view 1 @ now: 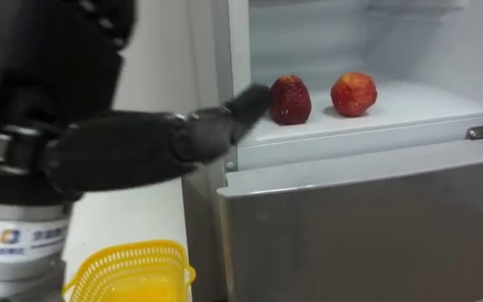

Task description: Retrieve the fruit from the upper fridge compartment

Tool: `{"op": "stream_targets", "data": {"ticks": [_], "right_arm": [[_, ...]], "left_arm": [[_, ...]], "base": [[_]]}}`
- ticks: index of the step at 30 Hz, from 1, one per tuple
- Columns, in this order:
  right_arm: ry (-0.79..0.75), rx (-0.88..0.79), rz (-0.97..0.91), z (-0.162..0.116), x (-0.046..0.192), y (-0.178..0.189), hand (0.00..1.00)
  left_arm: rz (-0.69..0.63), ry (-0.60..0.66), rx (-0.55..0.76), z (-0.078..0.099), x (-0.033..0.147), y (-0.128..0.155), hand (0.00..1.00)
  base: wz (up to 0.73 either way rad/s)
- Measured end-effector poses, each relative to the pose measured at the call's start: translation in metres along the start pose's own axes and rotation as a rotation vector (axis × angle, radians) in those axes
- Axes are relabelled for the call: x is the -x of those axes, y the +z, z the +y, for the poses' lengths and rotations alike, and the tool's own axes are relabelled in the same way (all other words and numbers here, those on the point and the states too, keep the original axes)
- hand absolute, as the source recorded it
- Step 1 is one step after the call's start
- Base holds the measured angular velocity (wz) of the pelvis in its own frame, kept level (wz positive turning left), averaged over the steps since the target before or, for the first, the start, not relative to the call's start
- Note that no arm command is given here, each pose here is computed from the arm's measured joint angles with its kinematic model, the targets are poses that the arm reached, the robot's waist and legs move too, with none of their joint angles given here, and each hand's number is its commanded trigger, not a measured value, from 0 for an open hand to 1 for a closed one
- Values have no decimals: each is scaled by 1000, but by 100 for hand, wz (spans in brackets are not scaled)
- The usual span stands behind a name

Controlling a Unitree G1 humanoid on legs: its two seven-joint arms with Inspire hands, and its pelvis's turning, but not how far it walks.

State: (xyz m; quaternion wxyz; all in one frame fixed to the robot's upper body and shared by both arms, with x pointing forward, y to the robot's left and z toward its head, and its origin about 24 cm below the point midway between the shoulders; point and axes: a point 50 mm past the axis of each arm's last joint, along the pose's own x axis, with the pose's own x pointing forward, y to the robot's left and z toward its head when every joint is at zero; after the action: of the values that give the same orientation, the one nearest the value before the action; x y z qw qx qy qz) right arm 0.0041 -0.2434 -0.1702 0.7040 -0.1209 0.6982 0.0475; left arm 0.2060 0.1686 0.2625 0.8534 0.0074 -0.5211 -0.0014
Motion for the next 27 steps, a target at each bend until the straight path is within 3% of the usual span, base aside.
{"op": "stream_targets", "data": {"ticks": [6,18,21,27], "right_arm": [[-18,-8,9,1,0,-8,0],[-53,16,-20,0,1,-6,0],[-59,17,-22,-1,1,-7,0],[-62,20,-10,-2,2,-8,0]], "left_arm": [[-64,269,-106,35,7,10,0],[-51,725,-370,96,48,21,0],[78,839,-489,119,75,10,0],[442,1111,-599,167,152,-14,0]], "base": [[1],[0],[0],[4]]}}
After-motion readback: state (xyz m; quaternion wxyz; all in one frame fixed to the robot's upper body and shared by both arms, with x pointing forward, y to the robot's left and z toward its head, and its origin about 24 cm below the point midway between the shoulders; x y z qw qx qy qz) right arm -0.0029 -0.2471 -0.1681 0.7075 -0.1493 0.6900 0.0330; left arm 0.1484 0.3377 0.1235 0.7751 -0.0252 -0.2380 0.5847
